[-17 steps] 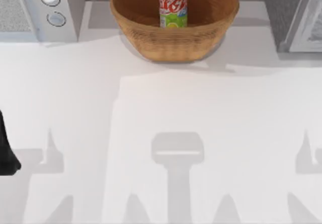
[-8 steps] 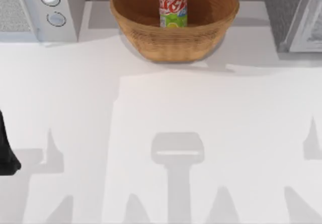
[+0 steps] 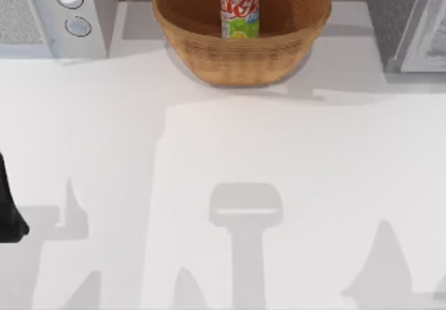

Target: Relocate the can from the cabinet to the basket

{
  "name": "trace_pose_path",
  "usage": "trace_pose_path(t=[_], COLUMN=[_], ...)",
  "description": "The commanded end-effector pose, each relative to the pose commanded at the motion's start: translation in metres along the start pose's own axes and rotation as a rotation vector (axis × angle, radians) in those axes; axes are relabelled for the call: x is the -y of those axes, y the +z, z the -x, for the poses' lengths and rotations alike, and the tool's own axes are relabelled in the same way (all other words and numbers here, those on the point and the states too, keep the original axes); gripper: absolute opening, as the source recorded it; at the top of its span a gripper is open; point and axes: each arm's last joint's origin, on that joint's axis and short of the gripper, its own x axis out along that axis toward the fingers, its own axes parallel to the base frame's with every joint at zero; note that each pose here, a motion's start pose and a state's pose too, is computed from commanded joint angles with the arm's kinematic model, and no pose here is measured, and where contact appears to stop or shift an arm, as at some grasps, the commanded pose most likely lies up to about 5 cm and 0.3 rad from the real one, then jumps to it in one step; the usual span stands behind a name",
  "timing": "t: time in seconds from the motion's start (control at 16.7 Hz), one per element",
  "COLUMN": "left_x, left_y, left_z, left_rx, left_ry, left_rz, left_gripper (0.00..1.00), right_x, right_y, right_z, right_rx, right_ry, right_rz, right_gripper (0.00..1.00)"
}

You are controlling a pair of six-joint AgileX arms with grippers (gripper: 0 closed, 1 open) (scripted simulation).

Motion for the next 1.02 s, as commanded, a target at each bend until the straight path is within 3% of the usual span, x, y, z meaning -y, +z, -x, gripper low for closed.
trace_pose_path(t=[0.42,1.02], left_x=[0.000,0.000], left_y=[0.000,0.000], left_z=[0.000,0.000], left_rx=[0.000,0.000], left_ry=[0.000,0.000], left_rz=[0.000,0.000], left_gripper=[1.00,1.00], right_x=[0.079,0.094], right_y=[-0.031,-0.031], right_z=[0.007,0.009], right_rx=[-0.010,-0.009], right_ry=[0.006,0.007], right_rz=[-0.009,-0.005], right_gripper=[1.00,1.00])
